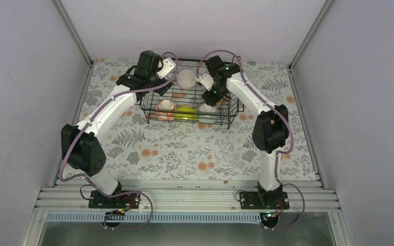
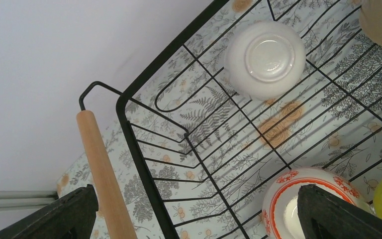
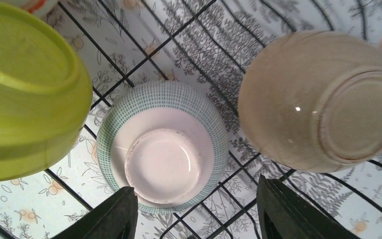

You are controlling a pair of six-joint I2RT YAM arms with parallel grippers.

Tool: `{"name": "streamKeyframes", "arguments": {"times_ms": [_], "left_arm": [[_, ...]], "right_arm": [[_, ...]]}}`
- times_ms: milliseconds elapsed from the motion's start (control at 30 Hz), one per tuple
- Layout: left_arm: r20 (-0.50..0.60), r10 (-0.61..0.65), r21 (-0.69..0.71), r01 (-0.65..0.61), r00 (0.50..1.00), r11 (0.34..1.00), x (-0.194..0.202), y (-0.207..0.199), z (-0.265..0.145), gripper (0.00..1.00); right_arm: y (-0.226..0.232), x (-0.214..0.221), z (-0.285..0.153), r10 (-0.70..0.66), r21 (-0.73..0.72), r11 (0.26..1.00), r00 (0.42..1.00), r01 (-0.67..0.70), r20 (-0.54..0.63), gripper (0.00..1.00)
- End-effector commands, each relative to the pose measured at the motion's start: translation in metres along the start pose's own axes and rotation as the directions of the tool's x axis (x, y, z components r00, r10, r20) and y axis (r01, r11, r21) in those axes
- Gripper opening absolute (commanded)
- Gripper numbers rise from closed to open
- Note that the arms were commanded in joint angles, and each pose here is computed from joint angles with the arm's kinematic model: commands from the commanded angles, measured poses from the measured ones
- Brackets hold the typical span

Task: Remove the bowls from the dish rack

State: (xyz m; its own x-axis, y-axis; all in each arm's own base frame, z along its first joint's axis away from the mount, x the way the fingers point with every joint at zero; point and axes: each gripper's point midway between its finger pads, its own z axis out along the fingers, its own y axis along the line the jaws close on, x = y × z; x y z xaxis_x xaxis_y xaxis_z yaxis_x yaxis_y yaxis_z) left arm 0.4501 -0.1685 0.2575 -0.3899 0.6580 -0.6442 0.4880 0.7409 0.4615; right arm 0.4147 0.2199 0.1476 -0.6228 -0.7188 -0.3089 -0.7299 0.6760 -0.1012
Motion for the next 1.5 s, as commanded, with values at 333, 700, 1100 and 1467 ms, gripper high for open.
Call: {"name": "streamKeyframes", "arguments": {"times_ms": [333,700,1100,1467], "left_arm": [[0.013,-0.017,-0.008,0.017,1.0,1.0,0.0,0.003,-0.008,1.0],[0.005,-0.013,-0.005,0.013,1.0,1.0,0.003,0.001,-0.008,1.0],[-0.003,-0.021,0.013,0.021,1.0,1.0,0.003,-0.003,0.001,1.0],[-0.01,-0.021,0.016,0.021,1.0,1.0,0.006,-0.005,0.003,1.0]], "right_arm": [[0.024,0.008,0.034,-0.077,-0.126,0.99,0.991,0.063,-0.113,0.61],[0.029,0.011,0.05,-0.106,-0.165,0.983,0.982,0.08,-0.154,0.63],[0.038,0.026,0.043,-0.14,-0.197,0.975,0.976,0.106,-0.165,0.49],[0.026,0.011,0.037,-0.111,-0.138,0.986,0.984,0.091,-0.142,0.23]]}}
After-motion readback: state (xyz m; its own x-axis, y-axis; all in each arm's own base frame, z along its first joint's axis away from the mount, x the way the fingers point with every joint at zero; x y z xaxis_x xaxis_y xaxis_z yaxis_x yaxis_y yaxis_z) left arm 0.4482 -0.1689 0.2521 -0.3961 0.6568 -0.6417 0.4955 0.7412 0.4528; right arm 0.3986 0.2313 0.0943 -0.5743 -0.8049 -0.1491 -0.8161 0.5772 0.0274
